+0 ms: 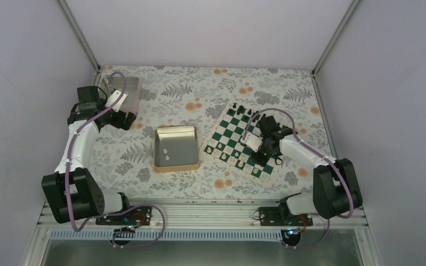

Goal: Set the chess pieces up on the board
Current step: Place the chess piece on the chessboard.

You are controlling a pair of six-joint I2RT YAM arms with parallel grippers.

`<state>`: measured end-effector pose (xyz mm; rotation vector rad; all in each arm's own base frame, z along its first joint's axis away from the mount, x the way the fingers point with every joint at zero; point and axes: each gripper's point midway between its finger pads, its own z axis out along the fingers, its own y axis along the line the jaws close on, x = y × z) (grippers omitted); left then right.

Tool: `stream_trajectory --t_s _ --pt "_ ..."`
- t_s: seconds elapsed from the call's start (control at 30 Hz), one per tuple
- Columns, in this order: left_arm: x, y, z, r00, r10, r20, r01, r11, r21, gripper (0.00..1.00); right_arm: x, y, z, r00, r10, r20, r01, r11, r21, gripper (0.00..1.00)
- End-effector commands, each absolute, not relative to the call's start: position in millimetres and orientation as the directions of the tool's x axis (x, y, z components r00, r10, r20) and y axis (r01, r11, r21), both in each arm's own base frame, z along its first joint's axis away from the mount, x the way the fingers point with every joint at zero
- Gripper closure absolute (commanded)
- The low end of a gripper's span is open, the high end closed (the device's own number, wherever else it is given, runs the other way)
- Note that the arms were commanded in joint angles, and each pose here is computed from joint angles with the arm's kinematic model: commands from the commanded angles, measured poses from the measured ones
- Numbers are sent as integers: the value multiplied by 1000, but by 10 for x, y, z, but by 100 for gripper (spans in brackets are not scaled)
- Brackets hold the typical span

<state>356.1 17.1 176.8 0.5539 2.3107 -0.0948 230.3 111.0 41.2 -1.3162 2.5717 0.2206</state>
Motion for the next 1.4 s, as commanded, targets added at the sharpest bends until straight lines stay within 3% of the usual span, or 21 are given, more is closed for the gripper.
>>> stream_trajectory --t_s 0.0,1.03,1.37 --pt "3592 143 1826 -610 368 -701 437 895 90 0 2320 1134 369 -560 -776 -291 -817 575 41 88" --pt "3575 104 1817 -610 371 -701 455 887 73 0 2324 1135 264 -576 -773 -267 -810 583 60 81" --pt "3571 93 1841 -602 373 -706 460 884 75 0 2379 1190 642 -545 -774 -322 -825 564 40 60"
